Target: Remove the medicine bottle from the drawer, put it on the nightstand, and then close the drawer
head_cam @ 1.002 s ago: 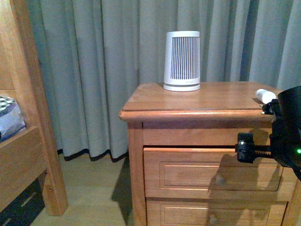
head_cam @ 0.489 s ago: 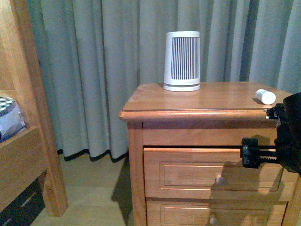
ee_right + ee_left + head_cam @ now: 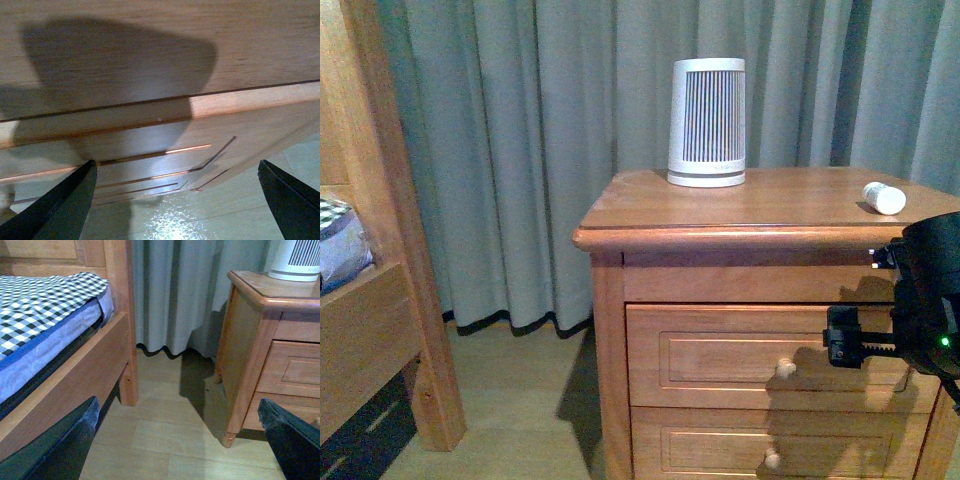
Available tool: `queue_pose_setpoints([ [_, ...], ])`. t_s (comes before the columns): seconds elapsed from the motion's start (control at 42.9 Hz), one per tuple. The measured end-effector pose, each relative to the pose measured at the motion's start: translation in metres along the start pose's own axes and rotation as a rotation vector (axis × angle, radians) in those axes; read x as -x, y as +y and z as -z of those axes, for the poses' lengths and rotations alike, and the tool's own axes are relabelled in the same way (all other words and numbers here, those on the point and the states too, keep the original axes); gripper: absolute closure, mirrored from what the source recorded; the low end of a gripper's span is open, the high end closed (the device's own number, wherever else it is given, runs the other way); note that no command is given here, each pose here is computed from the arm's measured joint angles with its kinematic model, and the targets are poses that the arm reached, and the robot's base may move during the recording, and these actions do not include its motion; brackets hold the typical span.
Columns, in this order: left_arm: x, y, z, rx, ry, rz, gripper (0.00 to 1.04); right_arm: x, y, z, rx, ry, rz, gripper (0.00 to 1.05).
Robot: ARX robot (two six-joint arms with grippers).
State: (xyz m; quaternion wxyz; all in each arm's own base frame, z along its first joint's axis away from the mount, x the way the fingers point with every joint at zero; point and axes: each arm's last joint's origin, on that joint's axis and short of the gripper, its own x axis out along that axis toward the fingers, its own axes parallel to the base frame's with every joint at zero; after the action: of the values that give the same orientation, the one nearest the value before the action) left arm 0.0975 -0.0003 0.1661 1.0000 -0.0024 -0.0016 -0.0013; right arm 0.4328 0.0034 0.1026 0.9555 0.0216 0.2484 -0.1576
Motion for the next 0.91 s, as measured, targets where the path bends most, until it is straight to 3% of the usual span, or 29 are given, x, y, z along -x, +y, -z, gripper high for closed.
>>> queue_pose_setpoints([
  [0.35,0.0,0.0,0.0,0.0,0.0,0.0,0.07,0.066,-0.028,-0.022,-0.005,-0.089,0.012,0.07],
  [0.629,0.0,0.0,0.0,0.0,0.0,0.0,0.07,0.222,-0.088,-0.018,-0.034,-0.193,0.058,0.07],
  [0.792,0.0,0.0,0.0,0.0,0.0,0.0,0.07,0.305,-0.107,0.001,-0.055,-0.292,0.044,0.07],
  [0.909,0.0,0.0,0.0,0.0,0.0,0.0,0.07,0.334,-0.114,0.01,-0.082,-0.344,0.015,0.07],
])
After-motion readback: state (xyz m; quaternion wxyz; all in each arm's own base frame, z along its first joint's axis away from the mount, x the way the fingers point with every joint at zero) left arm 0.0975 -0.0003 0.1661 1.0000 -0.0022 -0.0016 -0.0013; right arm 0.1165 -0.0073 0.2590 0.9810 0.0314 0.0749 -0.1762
